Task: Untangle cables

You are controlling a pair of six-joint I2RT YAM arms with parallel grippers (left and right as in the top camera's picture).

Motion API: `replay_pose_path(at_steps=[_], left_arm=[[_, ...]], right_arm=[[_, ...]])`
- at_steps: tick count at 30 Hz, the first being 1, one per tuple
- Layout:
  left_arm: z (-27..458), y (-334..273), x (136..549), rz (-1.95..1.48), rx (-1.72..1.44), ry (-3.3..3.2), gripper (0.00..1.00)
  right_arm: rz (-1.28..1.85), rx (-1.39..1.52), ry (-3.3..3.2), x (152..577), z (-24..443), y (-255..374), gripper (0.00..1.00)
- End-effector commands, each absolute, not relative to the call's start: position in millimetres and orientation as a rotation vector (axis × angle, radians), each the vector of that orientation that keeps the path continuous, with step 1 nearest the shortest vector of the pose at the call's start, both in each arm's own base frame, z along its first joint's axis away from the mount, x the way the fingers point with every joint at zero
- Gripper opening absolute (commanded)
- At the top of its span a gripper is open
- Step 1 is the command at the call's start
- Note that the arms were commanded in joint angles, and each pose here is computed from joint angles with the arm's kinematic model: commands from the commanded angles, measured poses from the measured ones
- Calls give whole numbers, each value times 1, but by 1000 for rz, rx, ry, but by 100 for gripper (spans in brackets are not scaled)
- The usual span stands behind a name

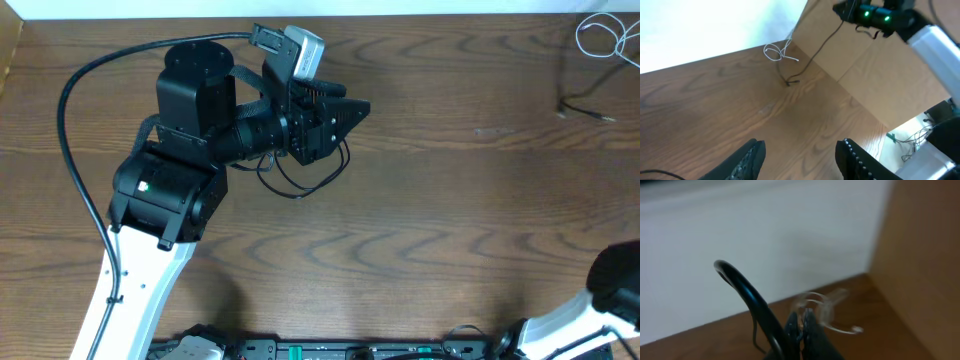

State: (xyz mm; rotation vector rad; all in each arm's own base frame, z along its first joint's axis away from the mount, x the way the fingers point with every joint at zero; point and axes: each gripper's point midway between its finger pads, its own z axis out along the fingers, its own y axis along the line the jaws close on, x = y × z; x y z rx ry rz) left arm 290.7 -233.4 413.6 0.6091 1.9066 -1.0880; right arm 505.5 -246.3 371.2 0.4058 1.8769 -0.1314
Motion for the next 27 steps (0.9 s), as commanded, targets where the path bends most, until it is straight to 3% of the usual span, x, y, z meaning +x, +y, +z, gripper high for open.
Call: replay_pose_path(at_steps=[1,11,13,14,16,17,18,27], left_arm=[[417,-233,292,-1085,617,1894,50],[415,-227,301,-1022,569,1908,50],[414,-226,303,-1014,562,1911,50],[414,-226,303,-1011,561,1911,50],[414,-226,303,-1011,561,1911,50],[414,-226,303,-1012,561,1911,51],[414,-226,303,-1011,561,1911,50],[413,-226,303,-1012,560,1916,50]], right_arm=[[-195,534,1890,504,335,-303,1],[-69,633,2064,514,228,-329,5],[-45,634,2087,516,217,-326,27],[-39,639,2098,515,213,-325,53],[-33,642,2110,515,209,-323,78],[-27,640,2113,516,209,-322,95],[-14,633,2111,516,210,-320,99],[442,481,2076,533,225,-253,99]])
